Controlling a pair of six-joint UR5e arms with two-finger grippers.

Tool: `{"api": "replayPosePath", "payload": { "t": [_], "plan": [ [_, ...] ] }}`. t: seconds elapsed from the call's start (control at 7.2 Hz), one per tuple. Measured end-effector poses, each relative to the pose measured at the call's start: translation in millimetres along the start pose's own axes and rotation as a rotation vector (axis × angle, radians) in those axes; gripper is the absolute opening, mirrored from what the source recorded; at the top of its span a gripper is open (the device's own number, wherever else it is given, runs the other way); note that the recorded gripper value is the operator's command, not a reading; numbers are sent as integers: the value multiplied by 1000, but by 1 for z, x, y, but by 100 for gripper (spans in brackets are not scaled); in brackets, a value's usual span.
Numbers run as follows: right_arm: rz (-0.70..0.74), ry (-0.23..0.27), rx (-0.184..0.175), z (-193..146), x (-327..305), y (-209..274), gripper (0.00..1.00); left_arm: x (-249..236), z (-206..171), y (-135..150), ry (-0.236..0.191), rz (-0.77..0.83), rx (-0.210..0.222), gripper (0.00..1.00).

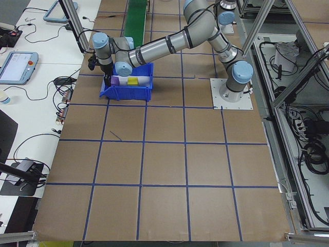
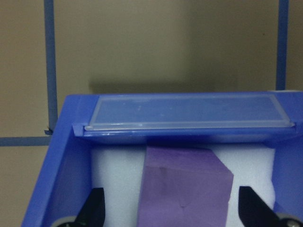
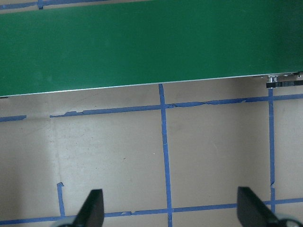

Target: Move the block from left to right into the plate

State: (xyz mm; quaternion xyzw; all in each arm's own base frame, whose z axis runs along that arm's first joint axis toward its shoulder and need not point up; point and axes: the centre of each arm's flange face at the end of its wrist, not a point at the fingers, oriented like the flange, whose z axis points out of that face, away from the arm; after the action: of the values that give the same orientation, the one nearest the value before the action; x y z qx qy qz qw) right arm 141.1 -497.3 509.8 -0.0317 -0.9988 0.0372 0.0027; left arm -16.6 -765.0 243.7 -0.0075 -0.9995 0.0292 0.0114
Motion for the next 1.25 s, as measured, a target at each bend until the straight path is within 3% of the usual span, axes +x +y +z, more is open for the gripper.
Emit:
{"api": "replayPosePath", "payload": {
  "t": [0.28, 0.42, 0.69, 0.83, 1.25],
  "plan": [
    [0, 1, -1, 0, 0, 0, 100, 1, 19, 2, 5, 13, -15, 55],
    [-1, 1, -1, 0, 0, 0, 100, 1, 26, 4, 7, 15, -23, 30],
    [-2, 2, -1, 0, 0, 0, 100, 2, 16, 5, 5, 18, -11, 25],
    [-2, 2, -1, 0, 0, 0, 100, 4, -6, 7, 2, 19, 8, 25],
    [-2, 3, 2, -1, 0, 0, 100, 54, -123, 48, -4, 58, 0, 25]
  ]
}}
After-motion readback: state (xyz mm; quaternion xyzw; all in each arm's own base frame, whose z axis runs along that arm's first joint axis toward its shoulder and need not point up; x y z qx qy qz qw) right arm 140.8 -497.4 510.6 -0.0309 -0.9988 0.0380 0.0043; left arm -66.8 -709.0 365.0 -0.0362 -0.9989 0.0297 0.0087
